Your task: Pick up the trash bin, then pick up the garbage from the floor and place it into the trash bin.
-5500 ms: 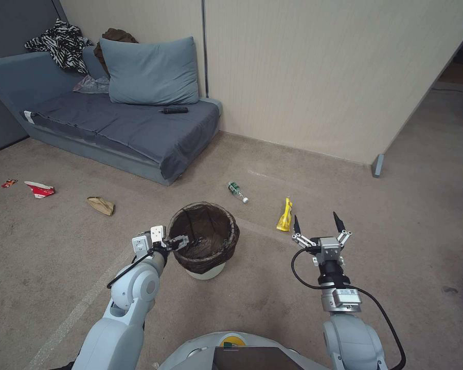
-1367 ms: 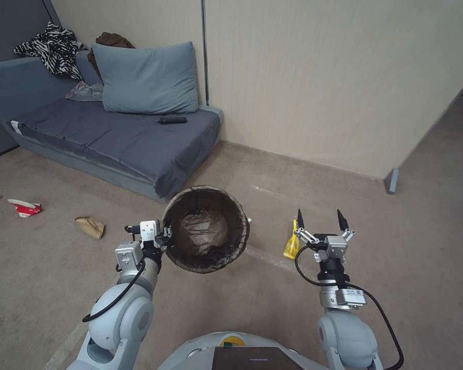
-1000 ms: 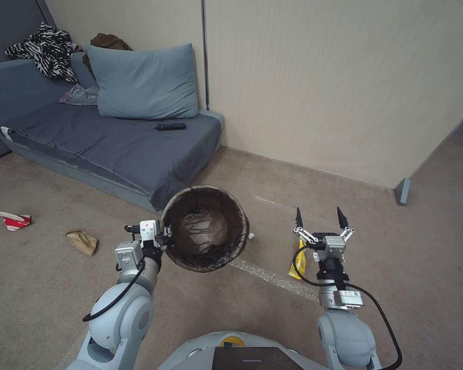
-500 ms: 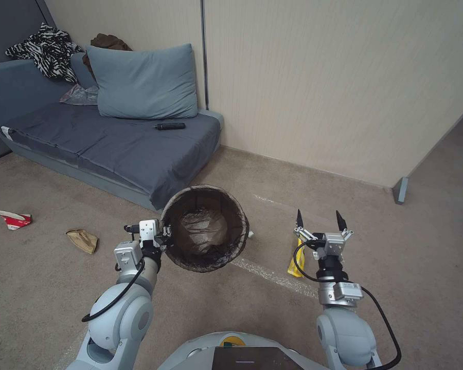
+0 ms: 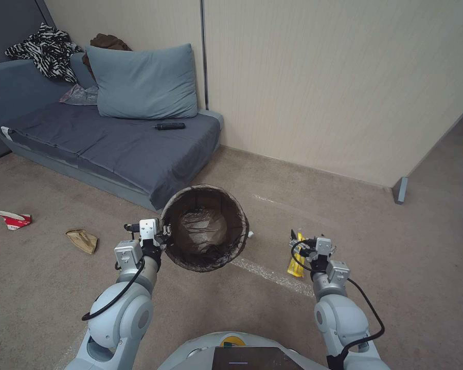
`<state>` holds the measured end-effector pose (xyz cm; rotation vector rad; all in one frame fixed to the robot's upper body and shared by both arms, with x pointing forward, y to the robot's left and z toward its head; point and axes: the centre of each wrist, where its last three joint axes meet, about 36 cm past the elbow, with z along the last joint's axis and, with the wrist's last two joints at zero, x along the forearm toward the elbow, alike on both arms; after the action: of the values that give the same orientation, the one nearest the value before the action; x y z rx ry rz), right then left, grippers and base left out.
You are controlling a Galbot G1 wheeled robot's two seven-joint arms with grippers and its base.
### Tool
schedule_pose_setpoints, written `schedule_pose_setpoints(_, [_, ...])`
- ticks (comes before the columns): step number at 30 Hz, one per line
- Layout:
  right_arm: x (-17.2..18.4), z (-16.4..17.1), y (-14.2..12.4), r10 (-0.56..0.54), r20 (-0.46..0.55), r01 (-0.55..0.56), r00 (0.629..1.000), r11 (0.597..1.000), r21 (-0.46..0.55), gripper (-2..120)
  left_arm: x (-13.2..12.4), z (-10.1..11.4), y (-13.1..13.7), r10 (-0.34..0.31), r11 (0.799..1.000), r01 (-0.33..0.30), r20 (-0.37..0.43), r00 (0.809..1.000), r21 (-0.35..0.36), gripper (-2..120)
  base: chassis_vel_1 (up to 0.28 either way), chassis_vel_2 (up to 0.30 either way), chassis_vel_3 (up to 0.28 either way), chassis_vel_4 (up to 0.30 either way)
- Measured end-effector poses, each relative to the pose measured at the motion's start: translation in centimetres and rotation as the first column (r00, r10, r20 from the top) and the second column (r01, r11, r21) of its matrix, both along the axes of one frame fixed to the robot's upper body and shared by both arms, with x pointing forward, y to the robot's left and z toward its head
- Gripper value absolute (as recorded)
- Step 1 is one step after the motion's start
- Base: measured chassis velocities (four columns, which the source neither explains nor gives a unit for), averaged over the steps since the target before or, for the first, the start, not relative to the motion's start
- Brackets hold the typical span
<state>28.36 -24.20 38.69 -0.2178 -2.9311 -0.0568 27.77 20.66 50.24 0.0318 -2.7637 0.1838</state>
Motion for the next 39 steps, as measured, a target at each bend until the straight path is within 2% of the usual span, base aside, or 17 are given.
schedule_pose_setpoints(2, [1.4,-1.7,-0.5,0.000,-0.137,0.004,0.991,0.999,0.032,100,0.2,-0.1,0.0,-0.001,1.000,0.001,-0.002,1.000,0.003,4,0.000,0.000,0.000,0.000])
schedule_pose_setpoints(4, [2.2,-2.5,-0.9,0.012,-0.210,0.000,0.978,0.998,0.055,100,0.3,-0.2,0.0,0.000,1.000,0.000,-0.002,1.000,0.003,4,0.000,0.000,0.000,0.000])
schedule_pose_setpoints(12, [4.7,-5.1,-1.9,0.029,-0.352,0.008,0.936,0.995,0.102,100,0.4,-0.3,-0.1,0.002,1.000,-0.002,-0.005,1.000,-0.003,4,0.000,0.000,0.000,0.000])
schedule_pose_setpoints(23, [6.3,-9.5,-2.4,0.002,-0.416,0.033,0.909,0.996,0.078,100,0.1,-0.2,-0.1,0.005,1.000,-0.005,-0.005,1.000,0.001,4,0.000,0.000,0.000,0.000])
schedule_pose_setpoints(39, [8.5,-13.9,-3.3,-0.028,-0.450,0.060,0.892,0.997,0.057,100,0.0,-0.2,0.0,0.007,1.000,-0.007,-0.004,1.000,0.002,4,0.000,0.000,0.000,0.000])
